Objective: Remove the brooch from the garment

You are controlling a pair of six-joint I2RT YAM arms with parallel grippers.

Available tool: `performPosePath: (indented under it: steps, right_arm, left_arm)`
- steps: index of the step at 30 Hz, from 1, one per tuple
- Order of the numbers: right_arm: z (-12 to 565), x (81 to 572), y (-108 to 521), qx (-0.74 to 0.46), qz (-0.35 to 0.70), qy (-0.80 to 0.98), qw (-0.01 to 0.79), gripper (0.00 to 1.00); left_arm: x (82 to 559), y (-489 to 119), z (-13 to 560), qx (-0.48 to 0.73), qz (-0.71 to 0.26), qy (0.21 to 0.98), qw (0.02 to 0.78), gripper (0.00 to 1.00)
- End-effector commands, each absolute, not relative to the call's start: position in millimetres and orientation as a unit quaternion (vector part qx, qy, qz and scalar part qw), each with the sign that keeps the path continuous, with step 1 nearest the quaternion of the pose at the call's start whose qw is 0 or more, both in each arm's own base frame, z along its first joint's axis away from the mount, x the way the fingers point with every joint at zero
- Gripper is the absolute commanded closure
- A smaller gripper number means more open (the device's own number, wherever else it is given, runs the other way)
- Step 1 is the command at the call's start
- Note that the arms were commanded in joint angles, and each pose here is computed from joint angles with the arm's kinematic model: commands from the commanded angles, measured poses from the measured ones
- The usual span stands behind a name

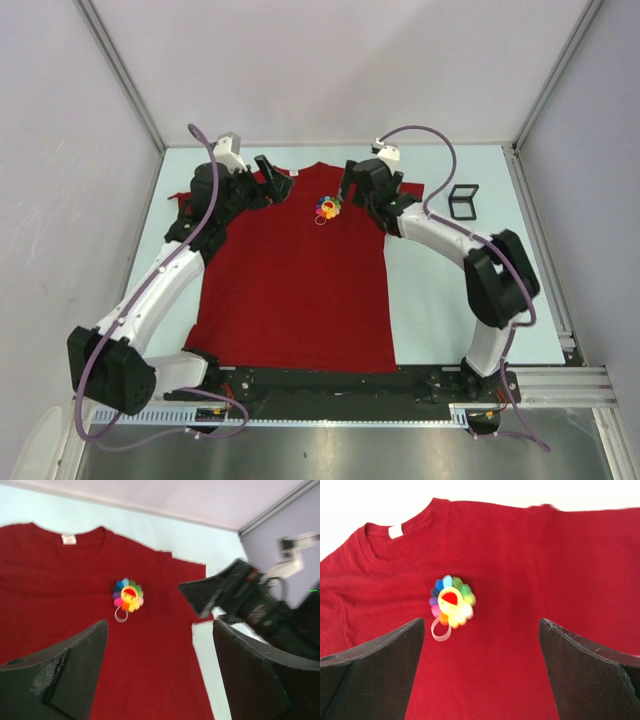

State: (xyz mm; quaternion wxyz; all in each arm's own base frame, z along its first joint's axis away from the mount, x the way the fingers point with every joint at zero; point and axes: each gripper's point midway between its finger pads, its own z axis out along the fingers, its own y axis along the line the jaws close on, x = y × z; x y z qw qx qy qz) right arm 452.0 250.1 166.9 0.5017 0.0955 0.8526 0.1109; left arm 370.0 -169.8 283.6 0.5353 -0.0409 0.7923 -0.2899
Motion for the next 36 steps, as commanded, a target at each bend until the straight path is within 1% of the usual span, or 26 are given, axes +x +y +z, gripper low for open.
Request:
performPosePath:
  steps: [1, 3, 5, 6, 7, 9, 10, 11, 12, 13, 14, 16, 17, 19, 23, 25, 27, 29, 31, 32, 33, 34, 36]
  right_arm:
    - [187, 503, 284, 0.095, 0.199, 0.813, 0.539, 0.00]
    - [175, 516, 291, 0.097, 0.201, 0.813, 0.538, 0.00]
    - [172, 522, 304, 0.092, 0.237, 0.812, 0.525, 0.00]
    - [155, 530, 305, 0.093, 0.241, 0.818, 0.513, 0.00]
    - [162, 535, 314, 0.088, 0.261, 0.814, 0.511, 0.01]
    - [150, 539, 321, 0.071, 0.263, 0.818, 0.506, 0.03]
    - [136, 539, 326, 0.052, 0.260, 0.824, 0.501, 0.05]
    - [132, 540, 330, 0.045, 0.264, 0.823, 0.501, 0.06]
    - [126, 539, 334, 0.039, 0.267, 0.825, 0.496, 0.08]
    - [113, 537, 338, 0.033, 0.273, 0.833, 0.481, 0.13]
    - [114, 537, 342, 0.031, 0.276, 0.835, 0.474, 0.16]
    - [105, 534, 344, 0.028, 0.270, 0.845, 0.461, 0.20]
    - [101, 531, 341, 0.020, 0.259, 0.850, 0.459, 0.22]
    - [100, 528, 338, 0.018, 0.239, 0.852, 0.466, 0.22]
    - [99, 521, 330, -0.004, 0.195, 0.861, 0.470, 0.24]
    - [94, 520, 324, -0.010, 0.175, 0.866, 0.468, 0.27]
    - [89, 518, 321, 0.000, 0.178, 0.869, 0.461, 0.28]
    - [86, 515, 318, 0.005, 0.178, 0.872, 0.457, 0.29]
    - [86, 513, 318, 0.010, 0.181, 0.872, 0.455, 0.34]
    - [85, 513, 319, 0.011, 0.183, 0.872, 0.454, 0.34]
    - [83, 513, 317, 0.012, 0.180, 0.874, 0.452, 0.37]
    - [82, 513, 318, 0.014, 0.181, 0.874, 0.450, 0.36]
    - [80, 513, 317, 0.017, 0.182, 0.875, 0.449, 0.37]
  left_arm:
    - [400, -179, 310, -0.072, -0.338, 0.734, 0.585, 0.11]
    - [416, -183, 303, -0.077, -0.341, 0.730, 0.588, 0.13]
    - [430, -186, 296, -0.079, -0.340, 0.731, 0.586, 0.14]
    - [440, -186, 302, -0.080, -0.341, 0.727, 0.591, 0.18]
    - [453, -189, 279, -0.086, -0.333, 0.743, 0.574, 0.21]
    - [469, -191, 276, -0.088, -0.334, 0.740, 0.577, 0.26]
    - [478, -194, 260, -0.086, -0.330, 0.748, 0.570, 0.28]
    - [485, -196, 257, -0.081, -0.330, 0.746, 0.573, 0.30]
    - [491, -197, 260, -0.075, -0.330, 0.745, 0.574, 0.36]
    - [496, -198, 254, -0.073, -0.324, 0.751, 0.571, 0.41]
    - [503, -200, 235, -0.072, -0.318, 0.764, 0.556, 0.54]
    - [506, -205, 222, -0.068, -0.325, 0.770, 0.545, 0.59]
    - [507, -208, 209, -0.069, -0.326, 0.777, 0.534, 0.64]
    - [505, -212, 194, -0.066, -0.332, 0.788, 0.514, 0.65]
    - [504, -223, 156, -0.059, -0.337, 0.822, 0.455, 0.70]
    - [506, -226, 139, -0.065, -0.339, 0.832, 0.435, 0.71]
    - [505, -228, 123, -0.072, -0.337, 0.840, 0.418, 0.71]
    - [505, -232, 114, -0.074, -0.342, 0.845, 0.404, 0.70]
    - [507, -238, 102, -0.073, -0.341, 0.853, 0.389, 0.69]
    - [507, -241, 97, -0.071, -0.343, 0.855, 0.382, 0.69]
    - [509, -244, 99, -0.068, -0.347, 0.854, 0.381, 0.69]
    - [508, -245, 88, -0.070, -0.344, 0.862, 0.366, 0.70]
    - [511, -248, 87, -0.067, -0.347, 0.864, 0.360, 0.74]
